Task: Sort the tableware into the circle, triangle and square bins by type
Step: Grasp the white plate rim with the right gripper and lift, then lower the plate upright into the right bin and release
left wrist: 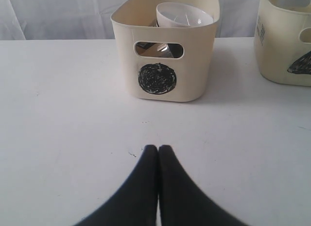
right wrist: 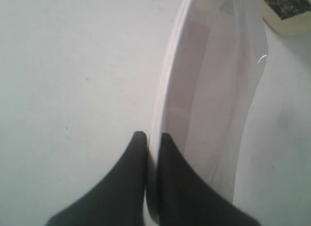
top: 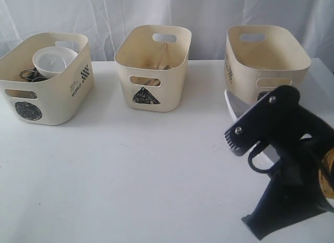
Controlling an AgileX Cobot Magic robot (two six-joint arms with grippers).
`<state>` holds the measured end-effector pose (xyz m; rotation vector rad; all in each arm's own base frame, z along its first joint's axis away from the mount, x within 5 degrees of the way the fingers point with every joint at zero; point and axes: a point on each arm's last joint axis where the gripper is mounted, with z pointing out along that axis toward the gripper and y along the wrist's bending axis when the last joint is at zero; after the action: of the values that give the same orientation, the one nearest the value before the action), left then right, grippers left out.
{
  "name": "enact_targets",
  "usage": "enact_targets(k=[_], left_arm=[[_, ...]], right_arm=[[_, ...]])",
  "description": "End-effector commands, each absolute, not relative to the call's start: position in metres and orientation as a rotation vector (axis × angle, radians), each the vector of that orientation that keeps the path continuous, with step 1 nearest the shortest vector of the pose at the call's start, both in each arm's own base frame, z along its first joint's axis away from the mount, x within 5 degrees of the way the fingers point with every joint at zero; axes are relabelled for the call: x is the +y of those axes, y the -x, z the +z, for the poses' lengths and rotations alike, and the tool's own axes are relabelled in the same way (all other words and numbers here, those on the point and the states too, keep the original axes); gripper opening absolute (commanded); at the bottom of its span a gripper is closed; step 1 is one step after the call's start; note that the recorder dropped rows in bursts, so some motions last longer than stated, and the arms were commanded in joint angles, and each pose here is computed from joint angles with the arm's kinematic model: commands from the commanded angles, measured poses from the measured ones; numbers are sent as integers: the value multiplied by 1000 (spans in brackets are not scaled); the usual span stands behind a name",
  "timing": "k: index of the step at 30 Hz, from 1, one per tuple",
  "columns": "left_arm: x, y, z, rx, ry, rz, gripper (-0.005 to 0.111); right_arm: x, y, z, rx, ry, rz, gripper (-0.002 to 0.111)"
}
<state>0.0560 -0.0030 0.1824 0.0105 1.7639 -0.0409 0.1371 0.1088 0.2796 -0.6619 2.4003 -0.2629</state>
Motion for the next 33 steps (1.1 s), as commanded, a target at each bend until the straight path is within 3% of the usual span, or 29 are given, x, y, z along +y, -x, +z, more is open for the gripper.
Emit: enact_targets(k=[1,21,33], left_arm=[[-3,-56,182,1759,-7,-42,0],[-3,-56,182,1759,-7,-42,0],[-3,-56,182,1759,-7,-42,0]], right_arm=[[112,-141,310,2294,620,-191,0],[103,-160,382,2007,580,-410,0],[112,-235,402,1901,487,-421,0]])
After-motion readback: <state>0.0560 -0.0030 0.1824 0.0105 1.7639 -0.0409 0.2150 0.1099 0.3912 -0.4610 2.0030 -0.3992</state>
